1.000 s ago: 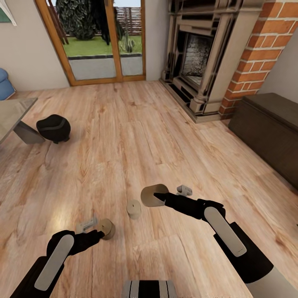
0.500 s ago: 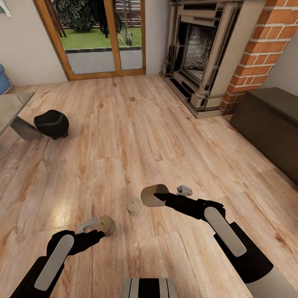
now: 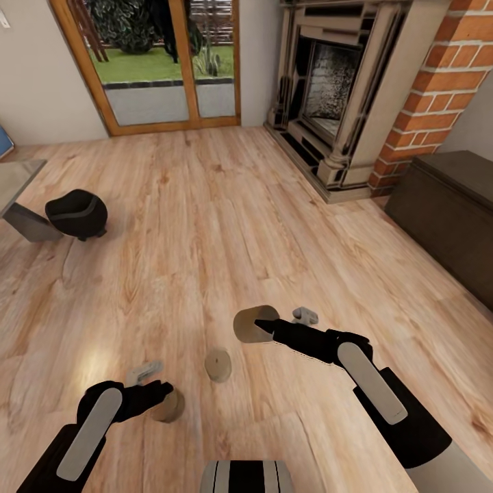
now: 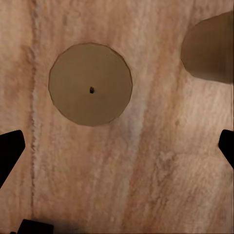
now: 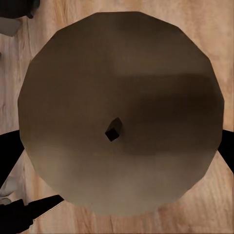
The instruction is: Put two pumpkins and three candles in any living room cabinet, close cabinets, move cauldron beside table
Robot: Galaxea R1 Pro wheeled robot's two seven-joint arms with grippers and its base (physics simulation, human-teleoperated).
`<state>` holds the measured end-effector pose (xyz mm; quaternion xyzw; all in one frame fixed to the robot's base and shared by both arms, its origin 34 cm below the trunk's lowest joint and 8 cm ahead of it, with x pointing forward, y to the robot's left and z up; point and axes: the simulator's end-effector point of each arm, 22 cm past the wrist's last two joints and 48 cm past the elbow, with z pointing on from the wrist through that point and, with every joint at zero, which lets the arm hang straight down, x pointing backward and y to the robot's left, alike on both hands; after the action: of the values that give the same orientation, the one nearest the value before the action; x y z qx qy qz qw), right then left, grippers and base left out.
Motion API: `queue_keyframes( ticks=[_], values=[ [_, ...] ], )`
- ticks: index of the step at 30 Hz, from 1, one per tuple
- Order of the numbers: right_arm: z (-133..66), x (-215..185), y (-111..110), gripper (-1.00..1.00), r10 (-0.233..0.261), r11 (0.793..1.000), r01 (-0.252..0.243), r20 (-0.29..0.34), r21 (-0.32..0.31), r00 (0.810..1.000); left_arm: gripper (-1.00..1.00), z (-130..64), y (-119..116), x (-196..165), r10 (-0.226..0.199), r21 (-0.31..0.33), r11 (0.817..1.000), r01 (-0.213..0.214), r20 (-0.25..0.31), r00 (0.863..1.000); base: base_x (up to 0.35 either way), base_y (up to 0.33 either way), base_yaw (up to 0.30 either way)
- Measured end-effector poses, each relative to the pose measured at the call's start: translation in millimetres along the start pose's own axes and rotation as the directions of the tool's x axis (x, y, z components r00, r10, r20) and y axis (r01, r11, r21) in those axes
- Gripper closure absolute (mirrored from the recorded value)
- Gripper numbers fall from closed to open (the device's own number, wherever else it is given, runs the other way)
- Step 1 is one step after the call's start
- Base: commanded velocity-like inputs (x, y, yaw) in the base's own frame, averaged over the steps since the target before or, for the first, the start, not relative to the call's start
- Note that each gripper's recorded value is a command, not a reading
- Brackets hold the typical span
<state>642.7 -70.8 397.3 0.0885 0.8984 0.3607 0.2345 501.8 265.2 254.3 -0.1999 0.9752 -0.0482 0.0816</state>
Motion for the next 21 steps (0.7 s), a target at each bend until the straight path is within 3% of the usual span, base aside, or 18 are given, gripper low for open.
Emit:
queue_keyframes(
  ticks=[9, 21],
  values=[
    [0.1, 0.1, -0.6, 1.0, 0.0, 1.0, 0.0, 0.0, 0.001, 1.0, -1.0, 0.1, -0.4, 0.1, -0.001, 0.001, 1.0, 0.001, -0.001, 1.0, 0.232, 0.138, 0.0],
    [0.2, 0.1, -0.1, 1.0, 0.003, 1.0, -0.003, -0.001, -0.001, 1.0, -1.0, 0.3, -0.5, 0.2, -0.001, 0.001, 1.0, 0.001, -0.001, 1.0, 0.016, 0.07, 0.0]
  ],
)
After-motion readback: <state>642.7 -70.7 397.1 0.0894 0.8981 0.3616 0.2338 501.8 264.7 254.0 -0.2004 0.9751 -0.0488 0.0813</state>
